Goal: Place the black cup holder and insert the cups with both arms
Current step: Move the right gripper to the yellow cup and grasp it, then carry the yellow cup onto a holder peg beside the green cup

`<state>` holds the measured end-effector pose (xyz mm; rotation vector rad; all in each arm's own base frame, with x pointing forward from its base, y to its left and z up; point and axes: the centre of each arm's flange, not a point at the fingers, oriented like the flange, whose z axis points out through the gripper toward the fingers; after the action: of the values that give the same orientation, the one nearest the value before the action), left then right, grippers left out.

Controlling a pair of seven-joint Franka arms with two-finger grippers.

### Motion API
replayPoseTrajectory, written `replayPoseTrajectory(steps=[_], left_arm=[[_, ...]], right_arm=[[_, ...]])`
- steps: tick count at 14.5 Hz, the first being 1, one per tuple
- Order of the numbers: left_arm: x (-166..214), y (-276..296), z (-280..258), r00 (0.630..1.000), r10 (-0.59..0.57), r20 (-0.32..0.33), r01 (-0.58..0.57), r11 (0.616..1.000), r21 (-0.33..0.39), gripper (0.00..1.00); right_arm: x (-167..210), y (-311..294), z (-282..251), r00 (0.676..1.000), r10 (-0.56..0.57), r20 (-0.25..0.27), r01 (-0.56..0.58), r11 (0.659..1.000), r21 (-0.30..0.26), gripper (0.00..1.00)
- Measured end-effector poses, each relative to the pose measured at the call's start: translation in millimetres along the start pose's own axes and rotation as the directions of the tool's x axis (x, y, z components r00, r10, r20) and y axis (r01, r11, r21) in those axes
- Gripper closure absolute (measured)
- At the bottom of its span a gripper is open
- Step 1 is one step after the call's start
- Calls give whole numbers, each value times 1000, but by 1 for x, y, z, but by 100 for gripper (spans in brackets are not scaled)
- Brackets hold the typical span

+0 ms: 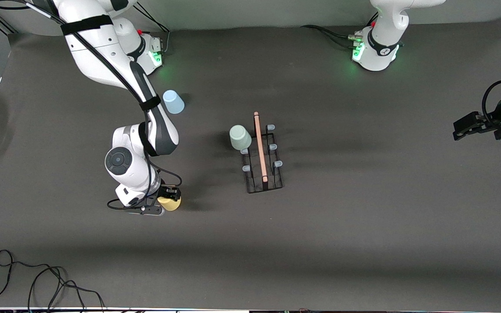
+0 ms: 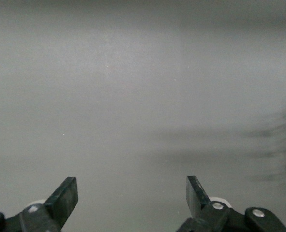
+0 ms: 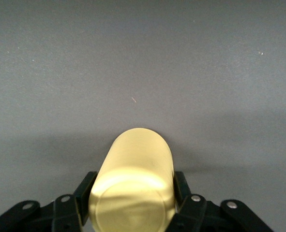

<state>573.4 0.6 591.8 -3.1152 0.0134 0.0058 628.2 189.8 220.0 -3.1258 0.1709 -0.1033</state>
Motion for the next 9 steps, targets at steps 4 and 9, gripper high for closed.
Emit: replayPoseTrajectory(steps=[4,9], left_arm=[[4,-1,3,1000,-1,-1,1,1000,1,0],[8,-3,2,1000,-4,-6,4,1000,2,0]], right_arm=[[11,-16,-53,997,17,71,-20,999,50,32],[14,-47,-139,990,122,74,-130,984,118,32]])
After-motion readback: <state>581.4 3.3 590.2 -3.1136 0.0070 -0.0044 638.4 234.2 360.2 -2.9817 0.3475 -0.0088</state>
